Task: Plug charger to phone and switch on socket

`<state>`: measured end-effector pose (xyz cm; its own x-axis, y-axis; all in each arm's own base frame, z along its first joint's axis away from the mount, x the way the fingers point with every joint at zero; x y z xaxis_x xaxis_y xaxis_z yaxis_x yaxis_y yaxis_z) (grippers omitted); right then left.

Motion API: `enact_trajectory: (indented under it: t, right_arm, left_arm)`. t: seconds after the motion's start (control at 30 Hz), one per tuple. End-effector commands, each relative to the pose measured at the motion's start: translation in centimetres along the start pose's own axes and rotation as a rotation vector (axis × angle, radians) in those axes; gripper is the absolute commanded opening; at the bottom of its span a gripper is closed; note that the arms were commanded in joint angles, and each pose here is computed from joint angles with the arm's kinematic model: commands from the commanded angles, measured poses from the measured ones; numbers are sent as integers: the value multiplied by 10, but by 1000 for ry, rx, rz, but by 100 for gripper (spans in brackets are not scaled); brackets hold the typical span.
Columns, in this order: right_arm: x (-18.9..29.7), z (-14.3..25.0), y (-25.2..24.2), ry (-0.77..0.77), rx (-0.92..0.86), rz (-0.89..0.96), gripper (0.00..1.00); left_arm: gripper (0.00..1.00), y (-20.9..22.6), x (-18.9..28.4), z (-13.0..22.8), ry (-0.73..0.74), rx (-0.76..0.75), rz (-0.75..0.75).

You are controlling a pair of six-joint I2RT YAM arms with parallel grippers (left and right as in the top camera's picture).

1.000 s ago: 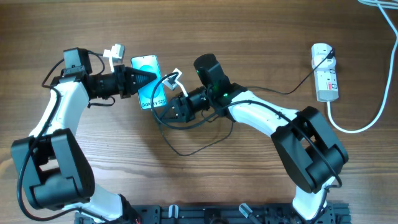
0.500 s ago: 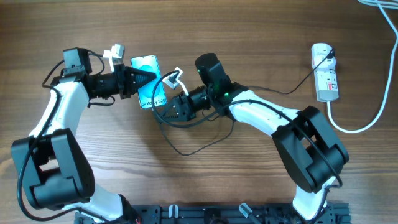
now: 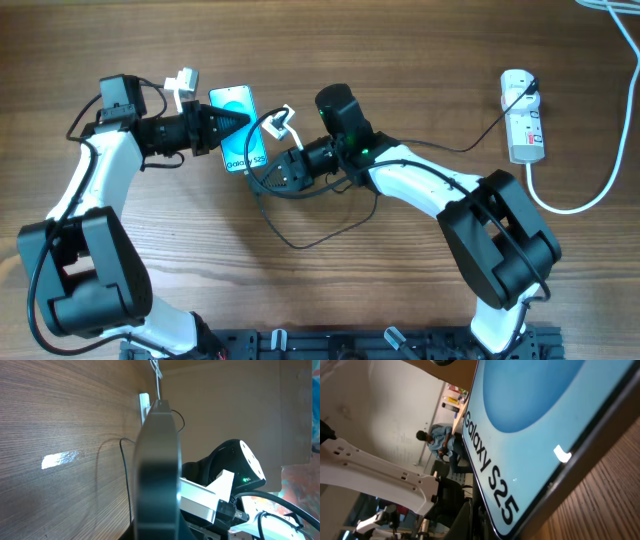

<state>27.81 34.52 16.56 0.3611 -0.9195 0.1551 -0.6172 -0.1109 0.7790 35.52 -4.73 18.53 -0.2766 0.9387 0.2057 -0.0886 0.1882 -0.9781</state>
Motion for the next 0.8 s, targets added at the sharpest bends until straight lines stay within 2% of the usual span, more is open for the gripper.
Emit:
enact_trajectory:
  t: [0.0,0.77]
  right_arm:
    - [14,-19,-4,-80,2,91,4]
    - [15,-21,-7,-91,-1,116,4]
  left_arm:
    - [4,-10,0,5,20,-7,39]
    - [4,-8,12,-2,-22,-28,42]
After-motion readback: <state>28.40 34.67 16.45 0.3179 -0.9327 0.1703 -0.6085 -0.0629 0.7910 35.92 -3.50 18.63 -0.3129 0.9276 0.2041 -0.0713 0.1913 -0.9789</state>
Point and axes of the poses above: each gripper's point midway between its finger pads, its own x axis back along the fingers, its own y axis along the line the jaws close on, z = x × y, the point moved 5 cm from there along x, back along the fingers, and after that the axes turned 13 degrees about x, right-handed, at the moved point
